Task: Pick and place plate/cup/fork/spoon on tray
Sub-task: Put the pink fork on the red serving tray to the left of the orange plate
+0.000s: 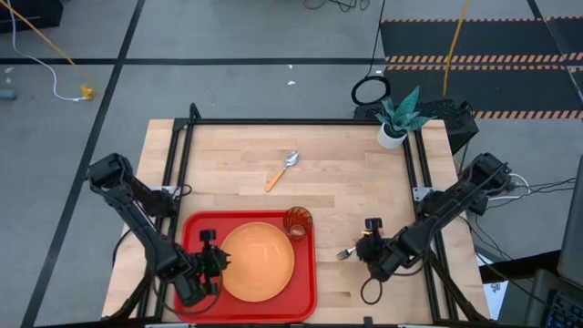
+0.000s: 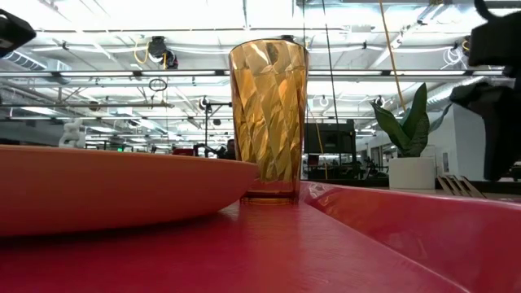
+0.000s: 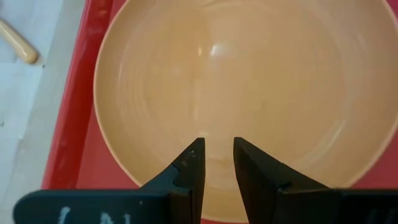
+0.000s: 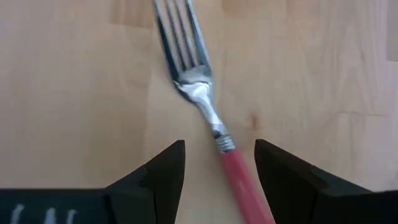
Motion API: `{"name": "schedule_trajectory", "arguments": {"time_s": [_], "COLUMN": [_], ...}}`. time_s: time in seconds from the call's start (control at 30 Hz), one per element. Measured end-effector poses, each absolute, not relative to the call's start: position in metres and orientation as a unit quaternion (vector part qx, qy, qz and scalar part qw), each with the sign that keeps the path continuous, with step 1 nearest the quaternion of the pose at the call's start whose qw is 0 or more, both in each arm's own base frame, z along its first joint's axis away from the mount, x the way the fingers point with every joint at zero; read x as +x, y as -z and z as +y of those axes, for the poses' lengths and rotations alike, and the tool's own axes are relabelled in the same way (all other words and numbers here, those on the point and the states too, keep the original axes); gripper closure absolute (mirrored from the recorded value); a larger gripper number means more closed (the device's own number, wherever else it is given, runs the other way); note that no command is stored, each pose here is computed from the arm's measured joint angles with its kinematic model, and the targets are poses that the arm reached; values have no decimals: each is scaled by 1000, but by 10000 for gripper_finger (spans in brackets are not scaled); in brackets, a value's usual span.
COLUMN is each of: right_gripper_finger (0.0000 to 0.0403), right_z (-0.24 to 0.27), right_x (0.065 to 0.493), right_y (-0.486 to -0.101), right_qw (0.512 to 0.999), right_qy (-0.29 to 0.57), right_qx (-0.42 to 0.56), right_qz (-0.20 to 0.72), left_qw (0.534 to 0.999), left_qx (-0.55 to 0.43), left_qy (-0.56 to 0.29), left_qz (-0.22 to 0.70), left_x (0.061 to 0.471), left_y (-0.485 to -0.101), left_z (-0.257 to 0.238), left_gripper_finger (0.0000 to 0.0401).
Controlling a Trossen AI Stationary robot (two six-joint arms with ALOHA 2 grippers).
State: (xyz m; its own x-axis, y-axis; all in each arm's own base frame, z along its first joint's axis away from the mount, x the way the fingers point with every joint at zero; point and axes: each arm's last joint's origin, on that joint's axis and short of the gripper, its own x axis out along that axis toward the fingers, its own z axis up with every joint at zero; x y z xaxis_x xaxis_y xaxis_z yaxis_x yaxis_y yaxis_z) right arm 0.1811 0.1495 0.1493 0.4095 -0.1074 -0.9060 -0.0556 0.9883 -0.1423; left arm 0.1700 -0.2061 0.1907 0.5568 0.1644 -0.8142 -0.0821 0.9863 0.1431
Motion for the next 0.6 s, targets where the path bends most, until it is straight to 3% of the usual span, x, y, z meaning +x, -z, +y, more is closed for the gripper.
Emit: {"name": "schedule_trajectory", "arguments": {"time_s": [0.27, 0.6], "right_gripper_finger": [225, 335], "right_z": [134, 125], "right_x": [181, 182], "right_y": [-131, -123], "right_qw": [832, 821], "right_qy": [-5, -32], "right_qx": [-53, -46], "right_qz": [552, 567], "left_qw": [882, 886], "left_qx": [52, 56], "left_qy": [-69, -63], "left_qz": [463, 456], "left_x": [178, 185], "left_y": [-191, -192], "left_z": [-202, -200], "left_gripper_finger": [313, 313]}}
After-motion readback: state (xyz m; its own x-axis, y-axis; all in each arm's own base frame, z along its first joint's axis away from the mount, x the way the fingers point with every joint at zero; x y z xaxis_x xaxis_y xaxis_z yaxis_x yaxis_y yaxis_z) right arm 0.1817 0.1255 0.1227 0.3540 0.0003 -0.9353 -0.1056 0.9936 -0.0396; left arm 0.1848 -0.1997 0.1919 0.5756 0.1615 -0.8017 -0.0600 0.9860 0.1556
